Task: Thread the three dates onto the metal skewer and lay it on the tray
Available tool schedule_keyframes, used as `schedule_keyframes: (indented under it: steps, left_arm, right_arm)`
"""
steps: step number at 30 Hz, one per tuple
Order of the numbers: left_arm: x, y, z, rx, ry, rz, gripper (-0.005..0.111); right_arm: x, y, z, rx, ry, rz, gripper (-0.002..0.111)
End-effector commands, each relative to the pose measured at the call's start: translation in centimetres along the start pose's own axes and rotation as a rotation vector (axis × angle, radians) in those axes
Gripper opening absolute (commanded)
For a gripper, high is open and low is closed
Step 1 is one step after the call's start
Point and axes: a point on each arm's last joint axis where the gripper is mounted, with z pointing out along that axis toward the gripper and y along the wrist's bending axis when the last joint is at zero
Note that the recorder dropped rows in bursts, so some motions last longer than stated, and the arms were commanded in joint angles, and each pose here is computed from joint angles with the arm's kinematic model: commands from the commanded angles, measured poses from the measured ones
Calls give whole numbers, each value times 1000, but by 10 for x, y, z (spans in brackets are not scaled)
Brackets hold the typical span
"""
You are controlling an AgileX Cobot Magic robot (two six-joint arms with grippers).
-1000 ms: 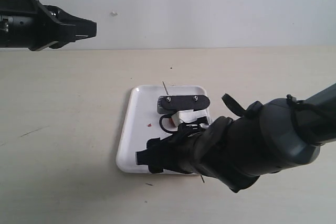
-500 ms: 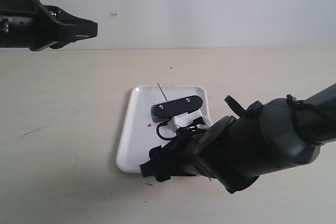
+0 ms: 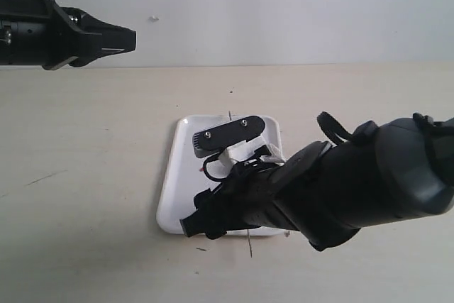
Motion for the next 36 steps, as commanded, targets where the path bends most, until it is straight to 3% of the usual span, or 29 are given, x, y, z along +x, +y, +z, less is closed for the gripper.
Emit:
schedule_keyframes:
  steps: [1,5,8,11,15,17,18,24,30,36]
  left_arm:
    - [-1,-2,-2,8,-14,-4,0]
    - [0,-5,-2,41,-12,-9,0]
    - [0,-14,-7,94,-41,-3,0]
    - [2,-22,-20,63,-101,32,0]
    - [17,-24,-49,-169,-140,60,0]
    - [28,-30,-65,-235,-146,59,0]
    - [33,-35,-75,-257,-156,65,0]
    - [66,-69,-130,-354,-286,124,0]
    - [109,-89,-175,-482,-484,91,0]
    - [135,-99,-200,-546,-674,81,0]
  right_arm:
    - [0,-2,-1,22,-2,-15,70]
    - [0,-9,-1,104,-4,27,70]
    - [-6,-23,-12,253,-30,85,70]
    - [-15,-33,-32,329,-84,26,63]
    - [-23,-40,-66,319,-159,22,27]
    - [-27,-43,-84,304,-204,29,5]
    - [-30,-45,-95,294,-233,36,0]
    - [-24,-56,-162,143,-408,73,0]
    - [15,-78,-223,7,-648,80,0]
    - [60,-102,-257,-133,-757,375,0]
